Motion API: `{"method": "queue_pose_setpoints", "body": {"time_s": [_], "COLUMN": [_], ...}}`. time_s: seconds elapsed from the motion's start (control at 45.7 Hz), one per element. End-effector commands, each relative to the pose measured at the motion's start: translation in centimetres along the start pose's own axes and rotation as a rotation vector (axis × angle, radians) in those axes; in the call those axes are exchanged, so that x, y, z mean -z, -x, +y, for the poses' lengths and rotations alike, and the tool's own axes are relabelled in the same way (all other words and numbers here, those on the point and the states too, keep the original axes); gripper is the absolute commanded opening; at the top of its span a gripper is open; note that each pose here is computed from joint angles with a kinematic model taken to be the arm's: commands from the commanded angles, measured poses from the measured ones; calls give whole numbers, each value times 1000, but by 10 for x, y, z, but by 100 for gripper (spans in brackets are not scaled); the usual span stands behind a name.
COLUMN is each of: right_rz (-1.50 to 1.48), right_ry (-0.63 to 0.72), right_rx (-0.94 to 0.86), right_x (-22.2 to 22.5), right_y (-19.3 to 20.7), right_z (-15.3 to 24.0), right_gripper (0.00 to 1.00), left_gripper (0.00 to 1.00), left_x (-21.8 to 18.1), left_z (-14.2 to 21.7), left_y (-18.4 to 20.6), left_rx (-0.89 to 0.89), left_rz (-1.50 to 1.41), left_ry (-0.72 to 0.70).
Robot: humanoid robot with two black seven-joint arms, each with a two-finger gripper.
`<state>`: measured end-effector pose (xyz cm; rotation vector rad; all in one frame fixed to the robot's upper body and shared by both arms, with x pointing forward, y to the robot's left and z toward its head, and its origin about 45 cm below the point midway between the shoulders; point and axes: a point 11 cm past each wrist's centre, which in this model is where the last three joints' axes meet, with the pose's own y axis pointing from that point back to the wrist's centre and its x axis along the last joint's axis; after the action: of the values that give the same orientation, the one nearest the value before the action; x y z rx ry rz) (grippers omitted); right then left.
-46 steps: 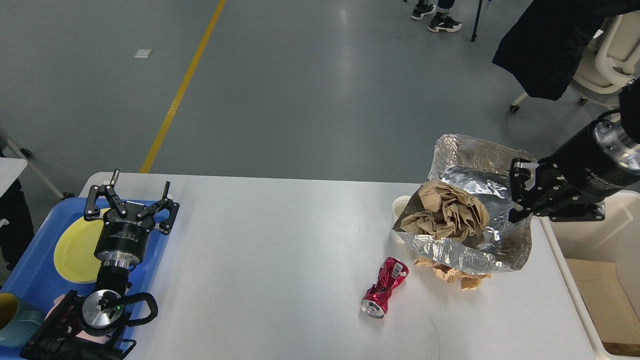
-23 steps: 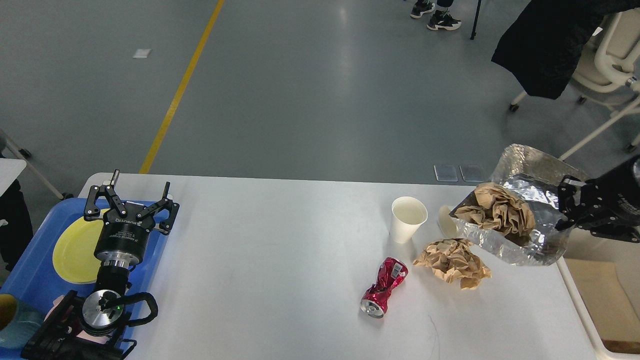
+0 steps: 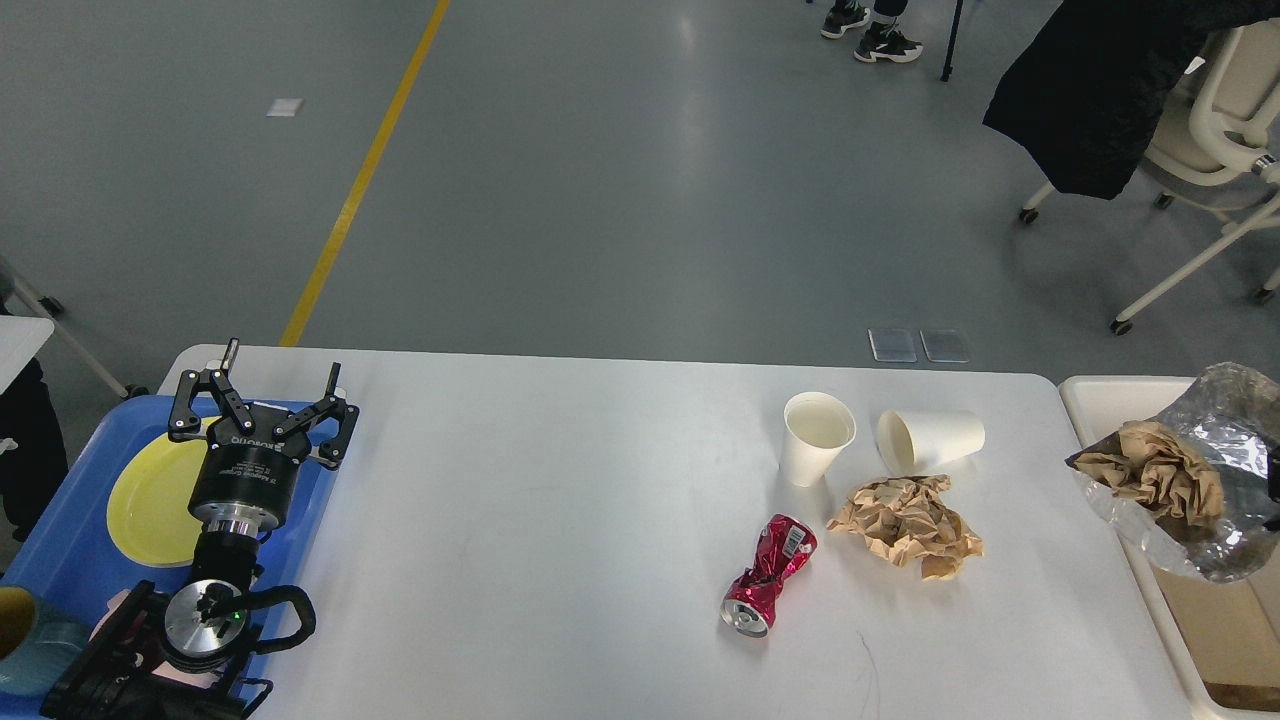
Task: Tidy desktop
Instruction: 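Lift the foil wrapper with paper, carry it to the bin, release, then raise the right gripper up out of the white bin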
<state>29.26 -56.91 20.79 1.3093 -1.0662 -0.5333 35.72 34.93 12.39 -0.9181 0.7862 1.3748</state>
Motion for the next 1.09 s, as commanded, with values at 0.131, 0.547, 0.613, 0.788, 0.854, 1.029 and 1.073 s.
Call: {"method": "queue_pose_setpoints", "body": {"time_s": [0.131, 0.547, 0.613, 0.788, 0.854, 1.029, 1.073], "right_rz": [-130, -70, -64, -28, -21, -3, -1], "right_ry": [12, 117, 115, 100, 101, 94, 91], "right_rx": [-212, -395, -396, -446, -451, -432, -429], "right_x": [-42, -94, -96, -89, -88, -81, -79], "right_y": [-29, 22, 33, 58, 62, 73, 76], "right_z": [-36, -115, -124, -142, -144, -150, -151], "right_gripper": [0, 0, 0, 0, 0, 0, 0], "left_gripper": [96, 96, 96, 96, 96, 96, 96], "left_x": [0, 0, 0, 0, 0, 0, 0], "left_z": [0, 0, 0, 0, 0, 0, 0], "left_y": [0, 0, 0, 0, 0, 0, 0], "left_rx": [0, 0, 0, 0, 0, 0, 0], "left_rz": [0, 0, -1, 0, -1, 0, -1], "left_ry": [0, 0, -1, 0, -1, 0, -1]}}
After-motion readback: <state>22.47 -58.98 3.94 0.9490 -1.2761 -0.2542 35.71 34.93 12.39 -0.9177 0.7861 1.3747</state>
